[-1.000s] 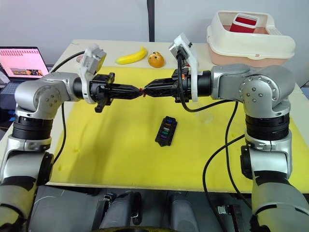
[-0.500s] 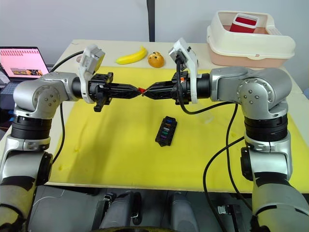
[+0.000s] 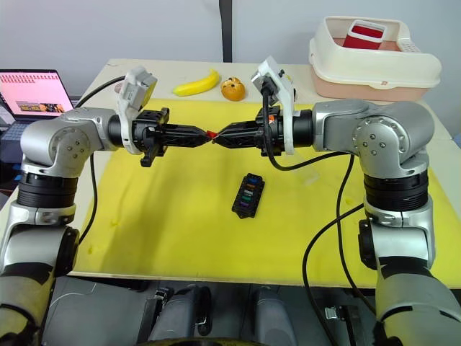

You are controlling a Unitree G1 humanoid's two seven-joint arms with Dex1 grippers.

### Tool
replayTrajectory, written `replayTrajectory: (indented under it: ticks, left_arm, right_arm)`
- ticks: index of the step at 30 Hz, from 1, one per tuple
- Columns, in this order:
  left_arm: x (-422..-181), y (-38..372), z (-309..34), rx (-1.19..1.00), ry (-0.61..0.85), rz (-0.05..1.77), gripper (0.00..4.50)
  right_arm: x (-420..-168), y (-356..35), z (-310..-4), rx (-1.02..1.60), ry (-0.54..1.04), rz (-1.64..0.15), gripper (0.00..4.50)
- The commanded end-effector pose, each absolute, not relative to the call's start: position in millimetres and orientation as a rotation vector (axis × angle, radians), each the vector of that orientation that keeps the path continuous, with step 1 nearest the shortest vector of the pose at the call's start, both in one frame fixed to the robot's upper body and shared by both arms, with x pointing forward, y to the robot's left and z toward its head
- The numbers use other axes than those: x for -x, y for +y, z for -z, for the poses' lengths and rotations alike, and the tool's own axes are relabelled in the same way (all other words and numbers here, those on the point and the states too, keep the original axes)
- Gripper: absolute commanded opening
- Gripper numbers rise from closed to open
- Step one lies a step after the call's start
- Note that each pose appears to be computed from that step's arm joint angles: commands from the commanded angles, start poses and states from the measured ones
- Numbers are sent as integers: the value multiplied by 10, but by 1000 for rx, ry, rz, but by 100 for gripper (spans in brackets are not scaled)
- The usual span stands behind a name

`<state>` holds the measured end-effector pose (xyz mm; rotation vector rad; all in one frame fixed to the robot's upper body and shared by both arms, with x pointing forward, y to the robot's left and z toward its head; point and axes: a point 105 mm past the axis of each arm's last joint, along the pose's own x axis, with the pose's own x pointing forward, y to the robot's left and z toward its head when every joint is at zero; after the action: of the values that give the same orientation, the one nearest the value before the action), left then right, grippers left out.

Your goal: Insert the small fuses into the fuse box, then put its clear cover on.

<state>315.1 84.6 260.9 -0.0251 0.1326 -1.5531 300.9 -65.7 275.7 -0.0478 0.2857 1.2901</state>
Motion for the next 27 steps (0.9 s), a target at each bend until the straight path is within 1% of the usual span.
replayTrajectory:
  ticks: [1, 9, 10, 11, 12, 22, 24, 25, 26, 27]
  left_arm:
    - [-3104, 836, -2736, 13, 77, 1572, 0]
    - [-3103, 838, -2728, 14, 77, 1566, 0]
    - [-3100, 837, -2718, 12, 80, 1567, 0]
    - [-3098, 835, -2708, 10, 82, 1567, 0]
    - [-3099, 833, -2703, 10, 83, 1566, 0]
    - [-3105, 847, -2683, -6, 107, 1557, 0]
    - [-3170, 861, -2682, 2, 127, 1513, 0]
    - [-3182, 868, -2674, -1, 134, 1504, 65]
    - [-3165, 882, -2657, -15, 143, 1509, 83]
    - [-3140, 902, -2629, -38, 153, 1516, 140]
  right_arm:
    - [-2966, -642, -2887, 57, 220, -1304, 88]
    - [-2962, -633, -2892, 54, 218, -1307, 88]
    - [-2962, -632, -2894, 53, 217, -1307, 38]
    - [-2962, -631, -2896, 53, 216, -1307, 9]
    - [-2963, -631, -2896, 54, 215, -1307, 4]
    - [-2960, -644, -2922, 67, 203, -1292, 4]
    - [-2959, -656, -2921, 74, 203, -1288, 4]
    - [-2959, -663, -2919, 79, 204, -1287, 0]
    - [-2963, -681, -2911, 94, 207, -1283, 0]
    - [-2969, -704, -2896, 115, 209, -1277, 0]
